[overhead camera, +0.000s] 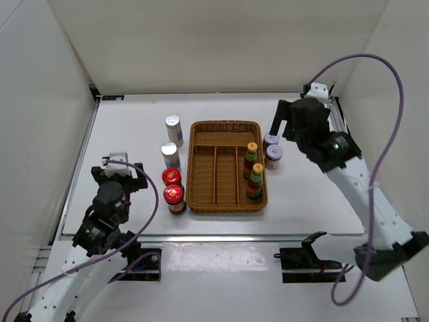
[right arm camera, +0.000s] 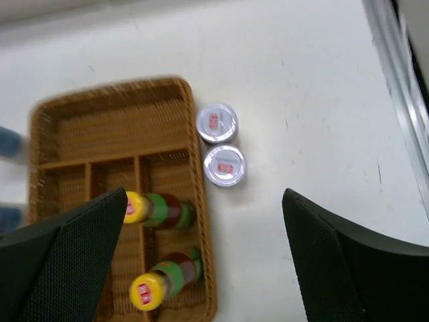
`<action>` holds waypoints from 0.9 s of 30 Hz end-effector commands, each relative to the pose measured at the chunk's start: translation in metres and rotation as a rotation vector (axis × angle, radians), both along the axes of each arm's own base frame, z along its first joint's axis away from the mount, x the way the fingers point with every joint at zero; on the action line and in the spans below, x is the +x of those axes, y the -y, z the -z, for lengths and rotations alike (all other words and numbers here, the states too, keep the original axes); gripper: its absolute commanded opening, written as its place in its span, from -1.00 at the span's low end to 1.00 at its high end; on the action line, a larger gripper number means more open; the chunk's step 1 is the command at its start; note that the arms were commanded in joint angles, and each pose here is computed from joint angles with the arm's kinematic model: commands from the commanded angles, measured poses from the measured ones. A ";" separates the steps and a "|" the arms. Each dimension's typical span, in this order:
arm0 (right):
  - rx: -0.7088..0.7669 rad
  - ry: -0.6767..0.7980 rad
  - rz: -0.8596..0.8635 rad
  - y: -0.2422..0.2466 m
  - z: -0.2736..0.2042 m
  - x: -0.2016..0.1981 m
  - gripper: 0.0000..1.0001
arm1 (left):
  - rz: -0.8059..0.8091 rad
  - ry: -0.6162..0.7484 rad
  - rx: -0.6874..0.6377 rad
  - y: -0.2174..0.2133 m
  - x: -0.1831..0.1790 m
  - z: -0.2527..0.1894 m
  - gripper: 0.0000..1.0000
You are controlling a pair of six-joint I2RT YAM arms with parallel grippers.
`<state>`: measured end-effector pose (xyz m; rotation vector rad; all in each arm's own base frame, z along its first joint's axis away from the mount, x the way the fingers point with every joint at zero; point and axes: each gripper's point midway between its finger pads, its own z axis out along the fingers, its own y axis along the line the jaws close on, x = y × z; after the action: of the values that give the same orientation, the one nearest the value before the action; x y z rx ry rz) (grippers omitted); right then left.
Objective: Organize the condiment bottles
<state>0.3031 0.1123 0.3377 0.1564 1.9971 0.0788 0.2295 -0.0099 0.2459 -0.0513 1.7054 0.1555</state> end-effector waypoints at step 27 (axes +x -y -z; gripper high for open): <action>-0.023 -0.740 -0.074 -0.013 0.261 0.143 0.96 | 0.015 0.018 -0.004 0.004 0.003 -0.004 1.00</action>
<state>0.4335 0.1248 0.0840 0.1035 2.7629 0.0328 0.2287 -0.0067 0.2506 -0.0706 1.6854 0.1613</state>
